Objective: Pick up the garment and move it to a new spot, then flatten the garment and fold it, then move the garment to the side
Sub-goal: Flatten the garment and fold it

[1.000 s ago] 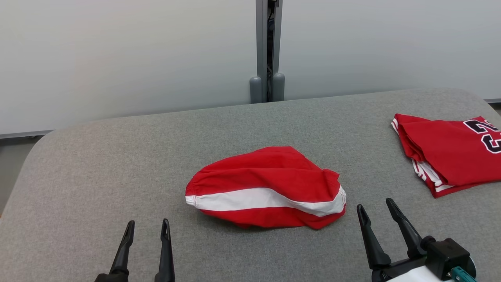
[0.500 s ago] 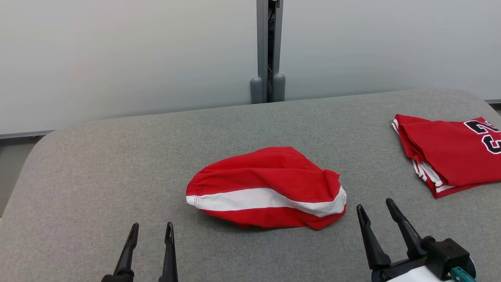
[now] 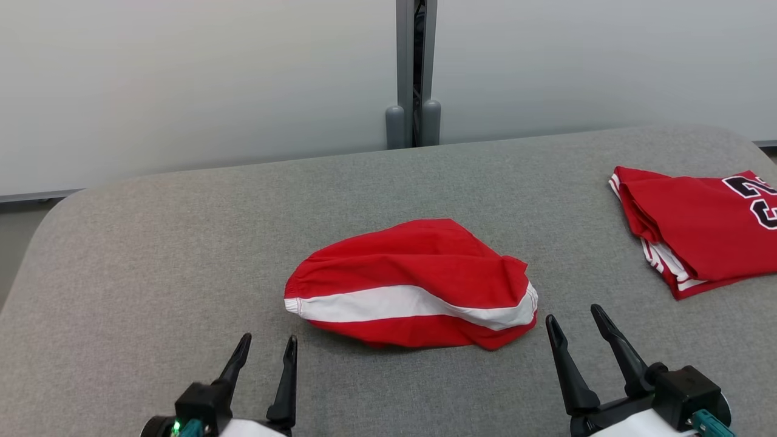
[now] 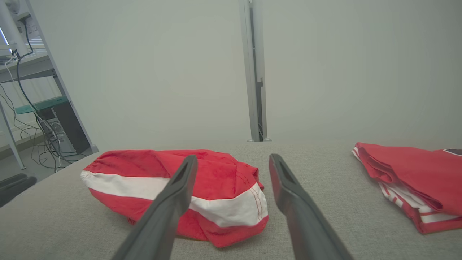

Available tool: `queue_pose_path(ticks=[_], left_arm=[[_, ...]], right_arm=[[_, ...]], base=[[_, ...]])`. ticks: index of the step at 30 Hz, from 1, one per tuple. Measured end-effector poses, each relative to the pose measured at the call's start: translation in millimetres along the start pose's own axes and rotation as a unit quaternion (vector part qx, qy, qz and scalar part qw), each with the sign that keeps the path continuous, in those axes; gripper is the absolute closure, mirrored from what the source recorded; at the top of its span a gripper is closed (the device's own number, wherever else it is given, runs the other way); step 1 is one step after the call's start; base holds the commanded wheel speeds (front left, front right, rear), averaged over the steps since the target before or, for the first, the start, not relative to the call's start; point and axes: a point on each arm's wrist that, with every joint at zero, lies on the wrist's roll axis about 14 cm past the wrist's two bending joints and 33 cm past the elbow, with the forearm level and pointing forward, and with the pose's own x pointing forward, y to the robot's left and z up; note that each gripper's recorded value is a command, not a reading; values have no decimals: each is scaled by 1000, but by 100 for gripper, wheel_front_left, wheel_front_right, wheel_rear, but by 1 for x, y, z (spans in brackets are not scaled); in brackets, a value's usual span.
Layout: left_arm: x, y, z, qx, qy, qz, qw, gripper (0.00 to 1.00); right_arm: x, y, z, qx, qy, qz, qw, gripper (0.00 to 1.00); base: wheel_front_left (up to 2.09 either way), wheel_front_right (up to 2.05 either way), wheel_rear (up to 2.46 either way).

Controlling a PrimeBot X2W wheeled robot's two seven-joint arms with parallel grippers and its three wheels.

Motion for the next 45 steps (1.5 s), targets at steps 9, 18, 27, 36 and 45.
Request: queue_pose_path(ticks=[9,18,27,36,45], left_arm=[[31,-7,-17,-8,44,-29,999,0],[54,-4,-28,5,80,-35,996,0],[60,-5,-41,-2,105,-37,994,0],[62,-6,-49,-7,124,-43,991,100],[59,1,-42,-12,110,-35,993,100]], right_arm=[[1,-4,-4,-5,8,-2,1000,0],[7,-11,-10,-9,18,-5,1000,0],[11,-14,-11,-11,20,-7,1000,0],[14,-15,-13,-11,22,-6,1000,0],[17,-11,-36,-1,59,2,998,0]], base=[[0,0,0],[0,0,0],[0,0,0],[0,0,0],[0,0,0]])
